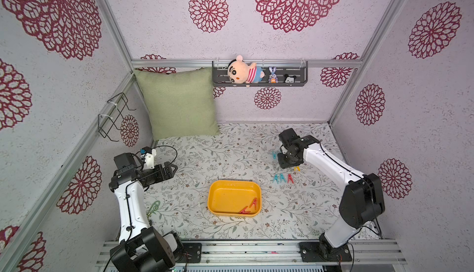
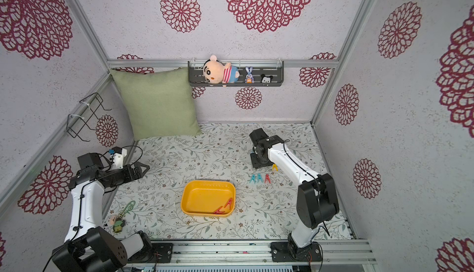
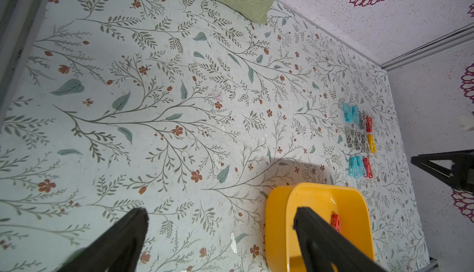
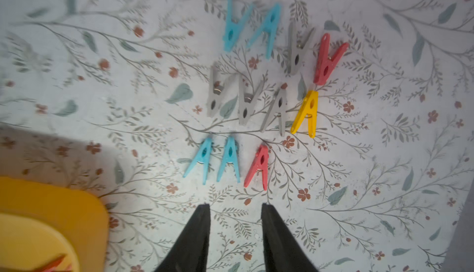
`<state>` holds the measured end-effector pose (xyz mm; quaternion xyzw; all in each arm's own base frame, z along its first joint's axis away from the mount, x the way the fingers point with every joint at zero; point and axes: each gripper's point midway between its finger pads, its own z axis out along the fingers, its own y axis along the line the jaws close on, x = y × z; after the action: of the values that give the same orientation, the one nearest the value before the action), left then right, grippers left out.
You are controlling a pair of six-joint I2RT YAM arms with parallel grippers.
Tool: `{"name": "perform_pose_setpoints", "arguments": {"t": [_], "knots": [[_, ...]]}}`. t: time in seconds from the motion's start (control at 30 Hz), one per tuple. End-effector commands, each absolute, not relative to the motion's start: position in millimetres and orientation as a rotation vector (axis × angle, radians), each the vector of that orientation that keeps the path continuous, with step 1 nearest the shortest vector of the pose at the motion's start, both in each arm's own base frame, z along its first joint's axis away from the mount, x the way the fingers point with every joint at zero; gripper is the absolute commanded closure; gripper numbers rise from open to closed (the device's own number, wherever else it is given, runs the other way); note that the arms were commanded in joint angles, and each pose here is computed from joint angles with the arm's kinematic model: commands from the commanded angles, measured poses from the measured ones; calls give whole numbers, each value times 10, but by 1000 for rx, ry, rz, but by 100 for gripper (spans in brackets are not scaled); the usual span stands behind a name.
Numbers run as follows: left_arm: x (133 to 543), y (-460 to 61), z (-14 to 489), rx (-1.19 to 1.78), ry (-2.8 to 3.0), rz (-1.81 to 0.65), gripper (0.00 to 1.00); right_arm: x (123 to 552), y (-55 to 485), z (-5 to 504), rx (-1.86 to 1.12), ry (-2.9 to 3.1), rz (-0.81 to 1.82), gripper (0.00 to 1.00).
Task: Take the clothespins out of the storage box
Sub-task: Place the clothespin at the center of the board, then pick up the clothespin from the storage box.
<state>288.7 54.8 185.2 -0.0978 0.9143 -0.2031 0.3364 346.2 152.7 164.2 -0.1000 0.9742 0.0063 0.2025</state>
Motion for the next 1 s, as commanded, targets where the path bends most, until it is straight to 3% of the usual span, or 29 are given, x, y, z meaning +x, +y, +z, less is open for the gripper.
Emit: {"name": "perform_pose_setpoints", "arguments": {"t": [0.0, 0.13, 0.33, 0.63, 0.97], "knots": [[2922, 518, 1943, -228, 2360, -534, 3, 3375, 1785, 2156, -186, 2618, 189, 61], [2932, 544, 1888, -233, 2370, -521, 2, 3163, 2175, 2432, -239, 2536, 267, 61], [2930, 545, 1869, -235, 2381, -521, 3, 2830, 2904, 2449, -394, 2487, 538, 60], [2940, 373, 1875, -140, 2392, -525, 3, 2449, 3815, 2366, -780, 2423, 549, 60], [2917, 405, 1919, -145, 2385, -477, 3, 2063, 4181, 2060, -975, 2474, 469, 60]]}}
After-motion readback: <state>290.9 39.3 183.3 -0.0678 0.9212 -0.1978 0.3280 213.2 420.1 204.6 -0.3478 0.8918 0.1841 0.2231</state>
